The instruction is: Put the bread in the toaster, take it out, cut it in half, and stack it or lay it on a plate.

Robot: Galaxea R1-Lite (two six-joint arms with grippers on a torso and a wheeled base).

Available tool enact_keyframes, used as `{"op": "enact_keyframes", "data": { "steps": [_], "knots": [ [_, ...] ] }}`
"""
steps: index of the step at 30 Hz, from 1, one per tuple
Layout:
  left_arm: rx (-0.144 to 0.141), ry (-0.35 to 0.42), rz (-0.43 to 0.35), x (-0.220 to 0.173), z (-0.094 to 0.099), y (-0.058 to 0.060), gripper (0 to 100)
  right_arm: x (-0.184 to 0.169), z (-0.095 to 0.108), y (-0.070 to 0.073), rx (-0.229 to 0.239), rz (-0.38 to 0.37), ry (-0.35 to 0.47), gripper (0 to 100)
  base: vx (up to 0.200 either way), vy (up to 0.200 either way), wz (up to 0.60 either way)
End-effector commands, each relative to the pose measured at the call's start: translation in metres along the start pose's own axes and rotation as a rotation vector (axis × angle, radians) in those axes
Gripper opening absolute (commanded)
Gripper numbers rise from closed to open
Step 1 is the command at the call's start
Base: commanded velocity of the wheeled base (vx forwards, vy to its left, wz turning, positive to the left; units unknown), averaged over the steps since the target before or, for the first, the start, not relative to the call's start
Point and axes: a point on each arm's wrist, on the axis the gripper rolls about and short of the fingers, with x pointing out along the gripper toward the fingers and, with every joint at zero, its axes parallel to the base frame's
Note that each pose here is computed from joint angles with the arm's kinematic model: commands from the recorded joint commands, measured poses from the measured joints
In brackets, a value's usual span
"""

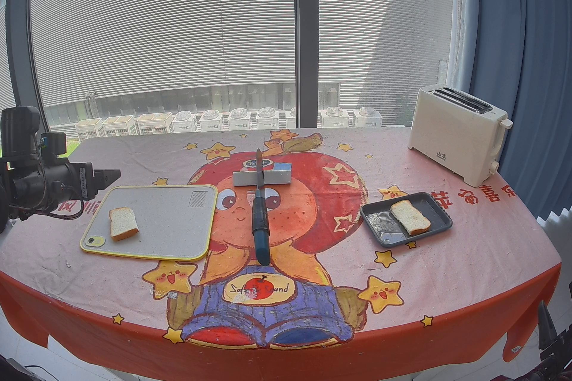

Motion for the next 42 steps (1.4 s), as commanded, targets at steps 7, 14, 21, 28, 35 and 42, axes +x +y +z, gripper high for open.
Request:
{"op": "enact_keyframes", "data": {
  "steps": [7, 14, 21, 28, 35, 42],
  "knots": [
    [-0.003, 0.063, 0.035, 0.023, -0.007, 0.003, 100, 0.0, -0.005, 0.0, 0.0, 0.0, 0.0, 100, 0.0, 0.0, 0.0],
    [-0.018, 0.115, 0.15, 0.043, -0.013, 0.012, 100, 0.0, -0.005, 0.0, 0.0, 0.0, 0.0, 100, 0.0, 0.0, 0.0],
    [-0.048, 0.154, 0.19, 0.053, -0.02, 0.025, 100, 0.0, -0.005, 0.0, 0.0, 0.0, 0.0, 100, 0.0, 0.0, 0.0],
    [-0.064, 0.208, 0.22, 0.065, -0.03, 0.037, 100, 0.0, -0.005, 0.0, 0.0, 0.0, 0.0, 100, 0.0, 0.0, 0.0],
    [-0.055, 0.252, 0.214, 0.062, -0.034, 0.037, 100, 0.0, -0.005, 0.0, 0.0, 0.0, 0.0, 100, 0.0, 0.0, 0.0],
    [-0.045, 0.312, 0.2, 0.058, -0.038, 0.033, 100, 0.0, -0.005, 0.0, 0.0, 0.0, 0.0, 100, 0.0, 0.0, 0.0]
  ]
}}
